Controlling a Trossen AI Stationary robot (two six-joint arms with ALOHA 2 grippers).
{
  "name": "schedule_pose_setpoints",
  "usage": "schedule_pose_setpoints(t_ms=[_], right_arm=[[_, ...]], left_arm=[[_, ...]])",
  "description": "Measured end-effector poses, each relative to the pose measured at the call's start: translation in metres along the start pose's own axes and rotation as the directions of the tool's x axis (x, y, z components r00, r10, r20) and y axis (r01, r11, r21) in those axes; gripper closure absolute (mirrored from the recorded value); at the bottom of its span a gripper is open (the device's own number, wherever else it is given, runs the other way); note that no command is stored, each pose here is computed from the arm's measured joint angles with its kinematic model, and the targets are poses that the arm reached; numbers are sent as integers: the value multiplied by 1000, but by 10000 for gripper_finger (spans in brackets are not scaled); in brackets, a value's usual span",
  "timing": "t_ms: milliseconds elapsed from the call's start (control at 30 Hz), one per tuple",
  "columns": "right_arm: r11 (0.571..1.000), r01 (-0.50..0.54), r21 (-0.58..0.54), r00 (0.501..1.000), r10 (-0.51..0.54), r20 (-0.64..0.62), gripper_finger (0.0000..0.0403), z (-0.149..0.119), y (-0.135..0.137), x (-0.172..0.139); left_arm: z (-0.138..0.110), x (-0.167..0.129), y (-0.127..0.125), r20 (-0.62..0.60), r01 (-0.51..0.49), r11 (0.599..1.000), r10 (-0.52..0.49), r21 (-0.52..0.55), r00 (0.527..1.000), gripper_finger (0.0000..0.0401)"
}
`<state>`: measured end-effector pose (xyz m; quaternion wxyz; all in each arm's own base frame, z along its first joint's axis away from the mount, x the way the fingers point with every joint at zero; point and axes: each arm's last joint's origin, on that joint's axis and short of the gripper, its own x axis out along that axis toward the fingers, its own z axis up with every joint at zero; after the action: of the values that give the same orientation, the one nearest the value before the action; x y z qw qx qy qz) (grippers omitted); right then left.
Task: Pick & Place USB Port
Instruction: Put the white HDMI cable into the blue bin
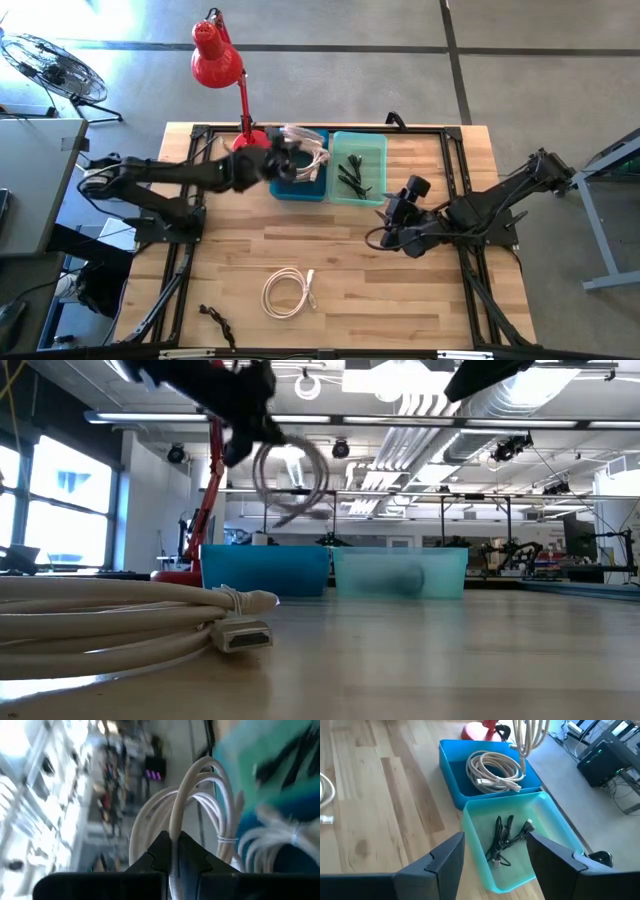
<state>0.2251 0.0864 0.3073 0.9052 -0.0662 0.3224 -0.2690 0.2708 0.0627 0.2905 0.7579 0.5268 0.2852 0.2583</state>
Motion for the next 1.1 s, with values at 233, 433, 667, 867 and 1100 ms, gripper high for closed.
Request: schedule_pose_setpoints(t_ms=[233, 433, 667, 867, 1100], right_arm=[[1000, 3, -9, 1000, -3, -6, 195, -1, 0, 0], [1000, 4, -13, 1000, -4, -8, 195, -1, 0, 0], [1000, 7, -17, 1000, -7, -18, 195, -3, -1, 1], [997, 56, -47, 998, -56, -9, 195, -25, 6, 16], [999, 42, -18, 998, -43, -46, 195, -48, 8, 39]], left_arm=[[-45, 53, -19, -86, 114, 988, -123, -102, 989, 392], [-61, 85, -66, -119, 293, 944, -312, -154, 943, 392], [-51, 80, -98, -143, 440, 884, -461, -157, 876, 391], [-33, 63, -87, -176, 361, 923, -381, -135, 908, 343], [-19, 39, -45, -114, 210, 966, -228, -152, 967, 305]])
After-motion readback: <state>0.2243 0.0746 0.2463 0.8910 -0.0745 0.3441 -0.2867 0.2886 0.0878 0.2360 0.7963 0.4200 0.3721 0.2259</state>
